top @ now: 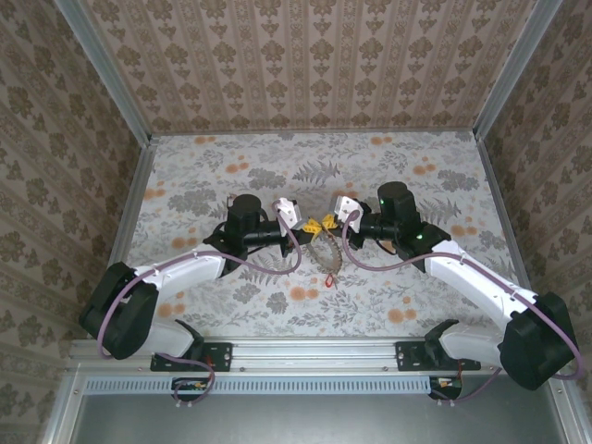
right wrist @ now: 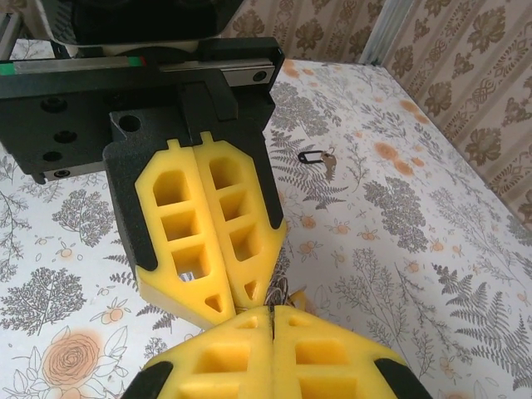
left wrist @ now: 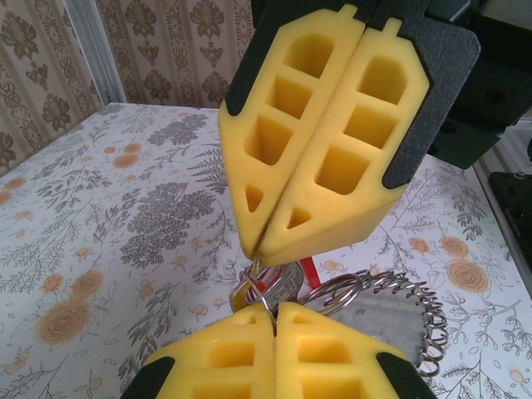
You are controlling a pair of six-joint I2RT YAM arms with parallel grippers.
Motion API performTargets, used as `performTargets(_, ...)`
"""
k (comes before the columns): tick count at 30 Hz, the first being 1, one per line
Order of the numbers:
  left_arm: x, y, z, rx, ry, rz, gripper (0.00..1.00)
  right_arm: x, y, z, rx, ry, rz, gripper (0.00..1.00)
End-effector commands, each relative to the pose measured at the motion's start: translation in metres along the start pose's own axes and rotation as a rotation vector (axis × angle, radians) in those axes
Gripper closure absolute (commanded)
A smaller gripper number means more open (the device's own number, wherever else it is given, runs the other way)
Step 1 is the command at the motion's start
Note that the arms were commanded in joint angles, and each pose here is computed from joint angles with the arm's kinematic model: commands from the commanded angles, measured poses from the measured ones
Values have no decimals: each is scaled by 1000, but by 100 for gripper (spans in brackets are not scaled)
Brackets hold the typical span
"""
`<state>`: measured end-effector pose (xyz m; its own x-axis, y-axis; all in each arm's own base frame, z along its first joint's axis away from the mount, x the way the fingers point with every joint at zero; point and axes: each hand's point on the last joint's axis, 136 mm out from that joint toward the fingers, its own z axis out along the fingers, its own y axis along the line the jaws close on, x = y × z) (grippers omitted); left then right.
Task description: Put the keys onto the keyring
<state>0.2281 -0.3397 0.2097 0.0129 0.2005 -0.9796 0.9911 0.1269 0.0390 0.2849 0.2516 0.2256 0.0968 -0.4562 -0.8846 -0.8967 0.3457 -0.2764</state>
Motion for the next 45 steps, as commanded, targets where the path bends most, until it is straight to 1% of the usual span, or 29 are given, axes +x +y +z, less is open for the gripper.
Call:
performTargets(1, -28, -13, -1, 72, -95, 65, 100, 13, -4, -3, 38, 48, -5, 100)
performTargets(3, -28, -11, 0, 62, -99, 66, 100, 13, -3, -2, 36, 45, -5, 100)
performTargets(6, -26, -8, 2, 49, -110, 63, 100, 22, -10, -1, 73, 84, 7, 100)
performTargets(14, -14, 0, 9, 18, -134, 40, 100, 44, -7, 7, 62, 141, 30, 100)
performTargets(19, -6, 1, 14, 25, -153, 24, 100, 54, -11, 15, 82, 142, 77, 100)
performTargets(26, 7, 4, 17, 14, -143, 7, 100, 71, -16, 23, 109, 166, 111, 100)
performTargets(29, 10, 5, 17, 4, -146, -1, 100, 82, -13, 25, 108, 190, 107, 98)
performTargets(32, 12, 6, 17, 0, -149, -5, 100, 91, -16, 25, 144, 206, 78, 97)
performTargets(35, 13, 6, 18, 0, -149, -9, 100, 93, -19, 23, 166, 218, 62, 97)
performTargets(40, 14, 7, 18, -2, -148, -10, 100, 82, -20, 23, 160, 177, 91, 96)
performTargets(43, 17, 8, 18, -3, -138, -16, 100, 72, -20, 22, 149, 136, 103, 99)
performTargets(45, 19, 9, 18, -9, -130, -21, 100, 71, -21, 22, 155, 134, 115, 100)
